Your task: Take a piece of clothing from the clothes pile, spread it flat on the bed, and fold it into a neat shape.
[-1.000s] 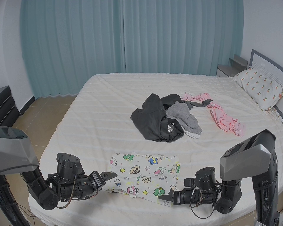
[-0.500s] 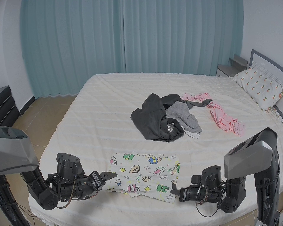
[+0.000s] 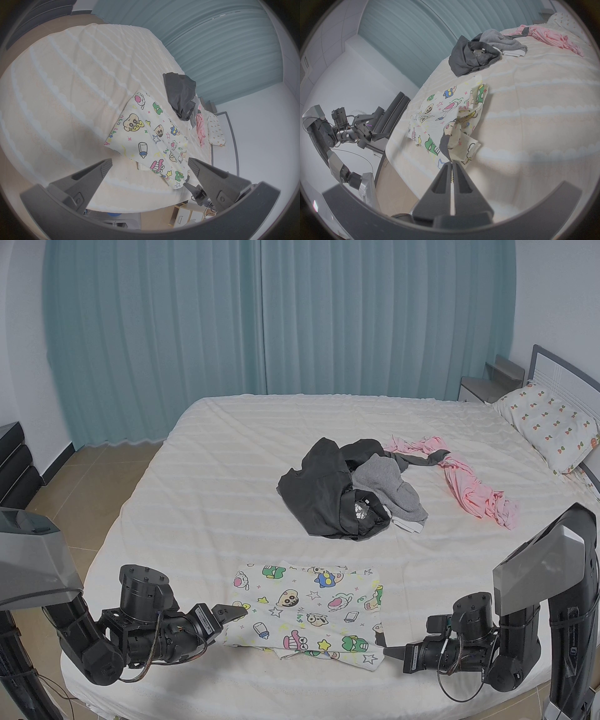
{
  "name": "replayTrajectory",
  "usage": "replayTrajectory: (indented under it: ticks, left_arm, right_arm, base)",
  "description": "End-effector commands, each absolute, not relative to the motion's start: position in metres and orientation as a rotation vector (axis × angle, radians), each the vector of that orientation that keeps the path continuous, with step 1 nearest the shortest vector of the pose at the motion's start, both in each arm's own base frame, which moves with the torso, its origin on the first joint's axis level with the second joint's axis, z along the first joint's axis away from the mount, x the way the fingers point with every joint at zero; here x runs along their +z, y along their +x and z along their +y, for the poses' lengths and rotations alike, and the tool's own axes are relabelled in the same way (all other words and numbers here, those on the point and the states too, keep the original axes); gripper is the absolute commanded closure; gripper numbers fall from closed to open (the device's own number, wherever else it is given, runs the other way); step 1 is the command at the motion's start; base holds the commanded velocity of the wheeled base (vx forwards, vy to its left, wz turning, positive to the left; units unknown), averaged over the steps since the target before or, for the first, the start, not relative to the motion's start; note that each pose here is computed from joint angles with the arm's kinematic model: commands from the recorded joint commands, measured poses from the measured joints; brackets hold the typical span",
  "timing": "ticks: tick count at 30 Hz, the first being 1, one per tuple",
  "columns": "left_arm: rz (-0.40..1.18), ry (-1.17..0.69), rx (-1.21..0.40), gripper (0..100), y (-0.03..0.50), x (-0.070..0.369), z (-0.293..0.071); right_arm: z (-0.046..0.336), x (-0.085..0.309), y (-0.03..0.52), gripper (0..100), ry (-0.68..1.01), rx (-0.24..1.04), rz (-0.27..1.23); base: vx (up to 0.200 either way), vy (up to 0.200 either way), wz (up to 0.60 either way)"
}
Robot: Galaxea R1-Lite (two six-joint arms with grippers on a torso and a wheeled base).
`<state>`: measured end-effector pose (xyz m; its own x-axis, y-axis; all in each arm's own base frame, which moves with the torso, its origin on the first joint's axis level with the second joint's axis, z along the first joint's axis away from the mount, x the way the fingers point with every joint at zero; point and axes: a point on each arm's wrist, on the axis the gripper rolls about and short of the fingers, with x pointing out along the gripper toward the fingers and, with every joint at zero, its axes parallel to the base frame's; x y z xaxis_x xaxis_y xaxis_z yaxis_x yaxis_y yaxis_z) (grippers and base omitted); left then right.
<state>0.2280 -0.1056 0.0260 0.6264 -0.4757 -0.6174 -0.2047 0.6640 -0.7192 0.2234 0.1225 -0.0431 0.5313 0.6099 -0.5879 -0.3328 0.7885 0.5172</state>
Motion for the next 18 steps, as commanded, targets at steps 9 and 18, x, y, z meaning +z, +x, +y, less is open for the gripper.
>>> replayTrajectory:
  ticks: [9,18]
  left_arm:
    - [0.914,-0.858,-0.173,0,0.228,0.024,-0.105]
    - [0.917,-0.860,-0.174,0,0.229,0.023,-0.105]
  right_arm:
    - [0.111,-0.033,0.239,0,0.389,0.548,0.752]
    - [0.129,-0.012,0.312,0,0.443,0.568,0.564]
  base:
    - [0.000,0.000,0.00]
    - [0.000,0.000,0.00]
